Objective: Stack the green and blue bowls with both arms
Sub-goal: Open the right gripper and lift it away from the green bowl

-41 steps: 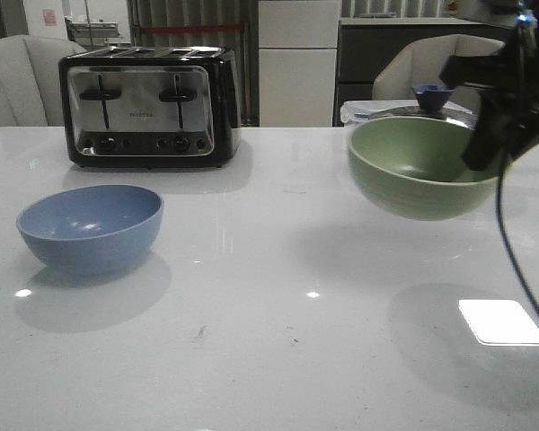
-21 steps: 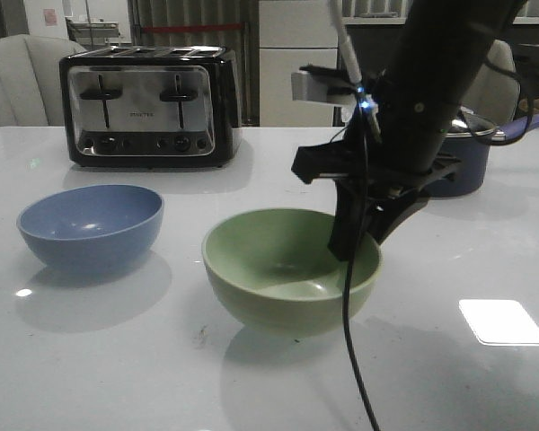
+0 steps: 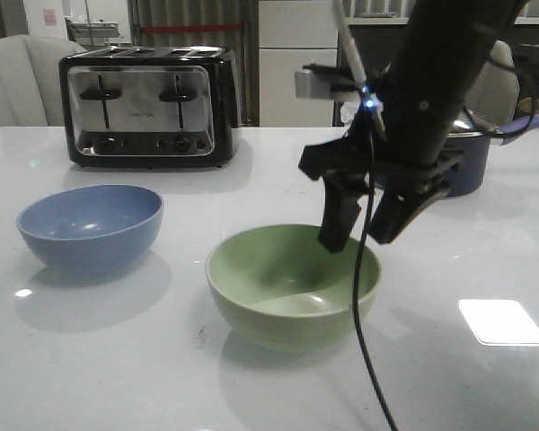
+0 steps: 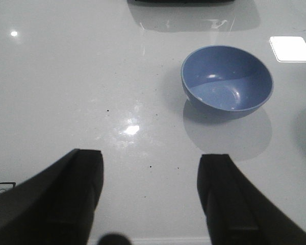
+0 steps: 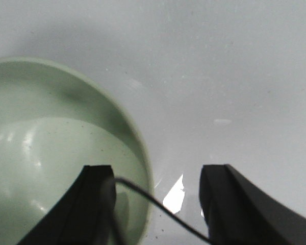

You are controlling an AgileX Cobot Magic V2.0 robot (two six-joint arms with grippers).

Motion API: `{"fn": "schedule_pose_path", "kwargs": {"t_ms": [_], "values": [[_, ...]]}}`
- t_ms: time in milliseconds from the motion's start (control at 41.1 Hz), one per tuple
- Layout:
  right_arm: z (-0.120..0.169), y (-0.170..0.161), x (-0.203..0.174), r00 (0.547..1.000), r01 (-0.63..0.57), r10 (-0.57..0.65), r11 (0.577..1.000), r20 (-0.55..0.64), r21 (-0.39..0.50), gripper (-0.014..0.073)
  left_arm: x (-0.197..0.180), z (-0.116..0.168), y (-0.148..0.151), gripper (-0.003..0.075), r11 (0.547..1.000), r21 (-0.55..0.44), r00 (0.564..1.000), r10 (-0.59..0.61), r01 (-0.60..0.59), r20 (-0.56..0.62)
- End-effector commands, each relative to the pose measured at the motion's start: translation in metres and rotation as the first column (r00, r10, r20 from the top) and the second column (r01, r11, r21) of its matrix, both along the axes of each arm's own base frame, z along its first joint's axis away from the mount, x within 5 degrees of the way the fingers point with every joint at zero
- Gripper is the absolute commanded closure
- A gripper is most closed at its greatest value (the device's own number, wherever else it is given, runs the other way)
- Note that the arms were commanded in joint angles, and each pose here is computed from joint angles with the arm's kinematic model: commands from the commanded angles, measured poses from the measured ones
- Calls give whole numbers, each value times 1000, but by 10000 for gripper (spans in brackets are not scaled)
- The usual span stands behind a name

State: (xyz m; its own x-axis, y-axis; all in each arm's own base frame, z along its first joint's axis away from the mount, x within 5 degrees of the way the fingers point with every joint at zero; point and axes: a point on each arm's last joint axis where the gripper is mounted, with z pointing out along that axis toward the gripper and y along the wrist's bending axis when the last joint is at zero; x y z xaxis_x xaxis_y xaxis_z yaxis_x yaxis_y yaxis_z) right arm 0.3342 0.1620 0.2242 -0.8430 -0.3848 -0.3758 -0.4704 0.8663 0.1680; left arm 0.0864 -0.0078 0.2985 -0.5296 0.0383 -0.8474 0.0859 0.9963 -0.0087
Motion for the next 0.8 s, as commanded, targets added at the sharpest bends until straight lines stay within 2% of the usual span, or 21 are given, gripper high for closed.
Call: {"fn": "schedule_pose_path", "kwargs": {"t_ms": [0, 170, 317, 511, 779], "values": [[58, -4, -16, 981, -18, 4, 997, 195, 69, 106, 4, 14, -1, 266, 1000, -12, 996, 1, 0, 93], [101, -12, -66, 914, -107, 57, 989, 402, 102, 106, 4, 14, -1, 266, 1000, -12, 996, 1, 0, 93], [115, -28, -105, 872, -132, 59, 984, 486, 119, 106, 4, 14, -1, 266, 1000, -12, 996, 1, 0, 93], [110, -56, -157, 849, -142, 64, 984, 524, 111, 106, 4, 14, -1, 266, 1000, -12, 996, 1, 0, 93], [88, -81, -208, 856, -156, 78, 982, 511, 110, 106, 4, 14, -1, 266, 1000, -12, 996, 1, 0, 93]]}}
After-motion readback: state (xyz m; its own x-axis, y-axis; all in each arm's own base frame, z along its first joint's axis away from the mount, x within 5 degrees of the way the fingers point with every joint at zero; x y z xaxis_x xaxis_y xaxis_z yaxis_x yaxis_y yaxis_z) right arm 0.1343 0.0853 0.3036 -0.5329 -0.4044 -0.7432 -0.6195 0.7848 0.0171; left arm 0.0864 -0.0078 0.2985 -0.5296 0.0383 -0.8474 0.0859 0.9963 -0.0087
